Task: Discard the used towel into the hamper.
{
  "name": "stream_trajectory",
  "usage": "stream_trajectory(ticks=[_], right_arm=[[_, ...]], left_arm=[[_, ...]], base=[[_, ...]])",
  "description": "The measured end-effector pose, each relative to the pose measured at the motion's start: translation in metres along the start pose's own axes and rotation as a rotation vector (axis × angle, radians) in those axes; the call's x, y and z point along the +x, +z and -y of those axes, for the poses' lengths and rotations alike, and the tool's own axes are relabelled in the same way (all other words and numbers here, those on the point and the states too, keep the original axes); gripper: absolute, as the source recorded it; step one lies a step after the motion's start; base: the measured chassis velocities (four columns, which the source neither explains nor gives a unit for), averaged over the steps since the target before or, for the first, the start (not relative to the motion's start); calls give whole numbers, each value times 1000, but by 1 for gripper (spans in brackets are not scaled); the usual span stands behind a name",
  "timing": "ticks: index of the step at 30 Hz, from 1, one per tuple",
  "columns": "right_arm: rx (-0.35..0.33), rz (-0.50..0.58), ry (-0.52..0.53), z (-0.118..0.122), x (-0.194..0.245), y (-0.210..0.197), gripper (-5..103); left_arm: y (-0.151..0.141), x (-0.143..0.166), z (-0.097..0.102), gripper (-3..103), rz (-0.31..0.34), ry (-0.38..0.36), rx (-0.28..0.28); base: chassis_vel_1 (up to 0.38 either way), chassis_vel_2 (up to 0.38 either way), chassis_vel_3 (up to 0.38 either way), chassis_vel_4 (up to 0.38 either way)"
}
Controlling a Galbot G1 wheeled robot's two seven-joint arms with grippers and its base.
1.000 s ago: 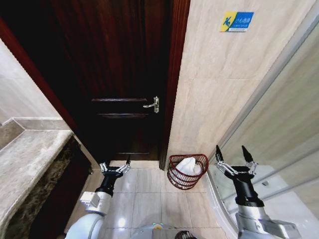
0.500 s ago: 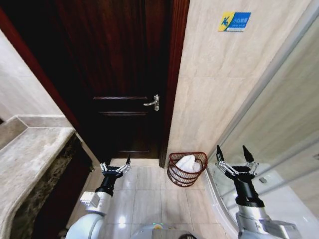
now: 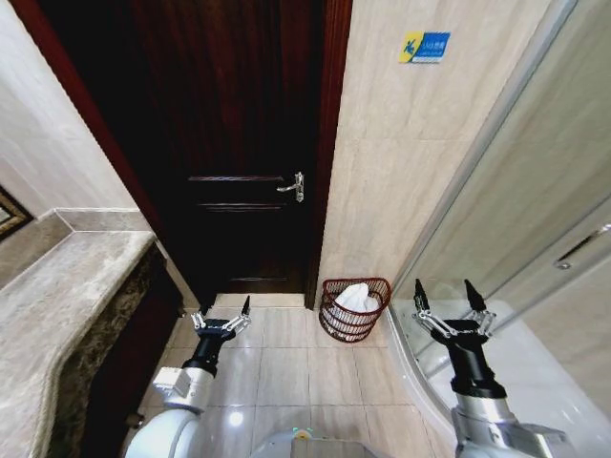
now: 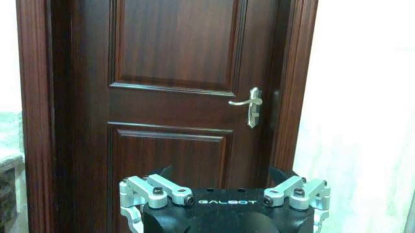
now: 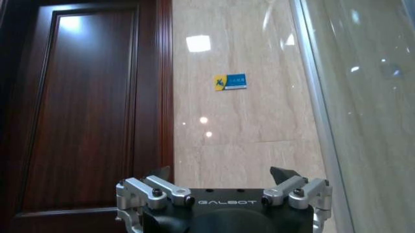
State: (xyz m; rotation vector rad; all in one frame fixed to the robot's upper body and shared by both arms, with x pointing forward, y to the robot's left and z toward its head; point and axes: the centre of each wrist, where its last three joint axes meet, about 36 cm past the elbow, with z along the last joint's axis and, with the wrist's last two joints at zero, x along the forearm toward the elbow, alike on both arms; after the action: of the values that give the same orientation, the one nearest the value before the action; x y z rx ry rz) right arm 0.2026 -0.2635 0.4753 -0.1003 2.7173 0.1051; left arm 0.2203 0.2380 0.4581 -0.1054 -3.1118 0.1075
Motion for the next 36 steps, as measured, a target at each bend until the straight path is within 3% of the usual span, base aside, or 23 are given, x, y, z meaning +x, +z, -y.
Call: stream_trajectory(ticks=[36], right_arm=[[38, 37, 123, 17, -3, -14, 100]], left_arm=[[0, 0, 0, 100, 0, 0, 0]], base=[[-77, -79, -76, -72]])
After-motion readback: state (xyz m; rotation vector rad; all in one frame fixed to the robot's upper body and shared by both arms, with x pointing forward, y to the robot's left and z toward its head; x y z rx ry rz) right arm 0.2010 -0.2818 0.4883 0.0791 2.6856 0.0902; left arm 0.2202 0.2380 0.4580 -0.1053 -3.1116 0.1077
